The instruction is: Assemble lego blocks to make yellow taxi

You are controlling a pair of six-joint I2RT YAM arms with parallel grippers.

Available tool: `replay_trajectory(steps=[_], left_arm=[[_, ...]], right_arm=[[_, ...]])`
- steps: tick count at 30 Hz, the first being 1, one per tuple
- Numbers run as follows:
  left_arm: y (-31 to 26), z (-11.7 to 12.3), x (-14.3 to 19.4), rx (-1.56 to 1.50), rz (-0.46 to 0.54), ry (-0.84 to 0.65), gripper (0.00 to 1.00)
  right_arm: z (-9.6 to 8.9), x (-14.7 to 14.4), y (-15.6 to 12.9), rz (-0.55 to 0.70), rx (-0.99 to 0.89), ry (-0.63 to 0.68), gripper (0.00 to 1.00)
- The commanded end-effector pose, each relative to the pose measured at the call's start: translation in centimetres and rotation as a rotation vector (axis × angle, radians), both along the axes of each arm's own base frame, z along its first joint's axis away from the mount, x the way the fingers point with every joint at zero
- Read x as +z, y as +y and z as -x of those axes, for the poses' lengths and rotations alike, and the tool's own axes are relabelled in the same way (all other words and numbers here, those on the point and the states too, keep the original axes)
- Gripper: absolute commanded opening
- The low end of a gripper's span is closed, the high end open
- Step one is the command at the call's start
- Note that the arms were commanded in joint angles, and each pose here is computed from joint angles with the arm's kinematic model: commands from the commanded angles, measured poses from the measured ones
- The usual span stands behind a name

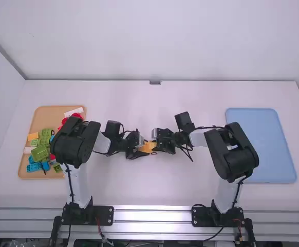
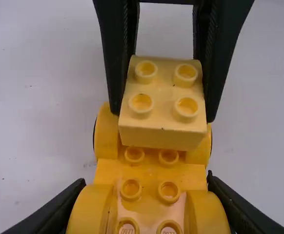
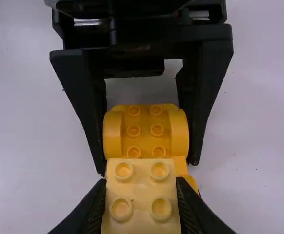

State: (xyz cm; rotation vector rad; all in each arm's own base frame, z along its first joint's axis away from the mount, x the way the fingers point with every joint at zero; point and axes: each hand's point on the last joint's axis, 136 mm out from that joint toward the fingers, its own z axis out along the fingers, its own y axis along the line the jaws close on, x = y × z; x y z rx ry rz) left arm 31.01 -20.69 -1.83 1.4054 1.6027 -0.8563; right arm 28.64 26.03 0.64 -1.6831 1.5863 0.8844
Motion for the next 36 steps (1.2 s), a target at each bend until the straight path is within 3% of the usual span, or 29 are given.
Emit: replay_trajectory(steps=[1, 16, 26, 31, 36], left_arm=[[0.4, 1.2, -1.7, 0.018, -0.040, 0.065, 0.59], [0.6, 1.9, -2.0, 0.003, -0.050, 0.059, 0.55], [0.5, 1.9, -2.0, 0.002, -0.049, 0.055, 0.57], [0.6, 1.8, -2.1, 0.005, -0.052, 0.056, 0.56], [0.4, 2.0, -2.0, -0.002, -0.052, 0.055, 0.55]], right_arm=[[-0.1, 0.2, 0.4, -0.010, 0.014, -0.006, 0.04], [0.7, -0.1, 1.0, -0.018, 0.011, 0.015, 0.01], [0.9, -0.4, 0.9, -0.015, 0.001, 0.021, 0.03], [-0.1, 0.0, 0.4, -0.017, -0.055, 0.062, 0.03], [0.0, -0.1, 0.3, -0.014, -0.059, 0.081, 0.04]])
